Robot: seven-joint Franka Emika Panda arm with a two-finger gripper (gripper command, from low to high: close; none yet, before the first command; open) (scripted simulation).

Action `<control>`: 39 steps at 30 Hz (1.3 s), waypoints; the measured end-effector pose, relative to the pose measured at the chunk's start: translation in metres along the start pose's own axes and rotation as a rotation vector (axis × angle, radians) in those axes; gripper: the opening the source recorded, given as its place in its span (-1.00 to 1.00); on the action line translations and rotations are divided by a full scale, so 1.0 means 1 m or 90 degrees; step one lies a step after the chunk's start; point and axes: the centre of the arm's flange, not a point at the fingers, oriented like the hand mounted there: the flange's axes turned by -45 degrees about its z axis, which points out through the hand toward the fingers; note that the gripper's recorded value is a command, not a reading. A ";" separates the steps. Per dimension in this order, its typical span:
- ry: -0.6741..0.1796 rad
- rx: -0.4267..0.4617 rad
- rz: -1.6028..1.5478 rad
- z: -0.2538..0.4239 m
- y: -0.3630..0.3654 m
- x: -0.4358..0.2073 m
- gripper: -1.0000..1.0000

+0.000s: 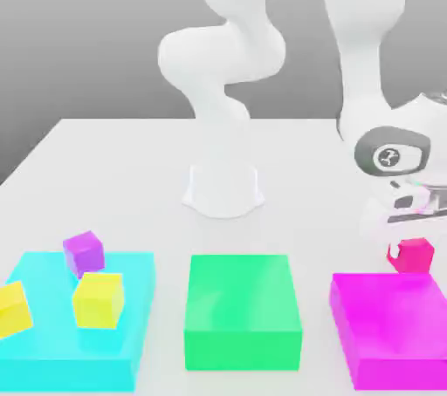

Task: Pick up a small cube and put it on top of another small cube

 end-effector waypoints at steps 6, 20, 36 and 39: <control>0.002 0.005 0.001 -0.039 -0.002 0.002 -1.00; 0.005 -0.089 0.500 -0.075 0.217 0.117 -1.00; 0.009 -0.014 1.470 -0.165 0.563 -0.022 -1.00; 0.008 -0.007 1.499 -0.134 0.569 -0.031 -1.00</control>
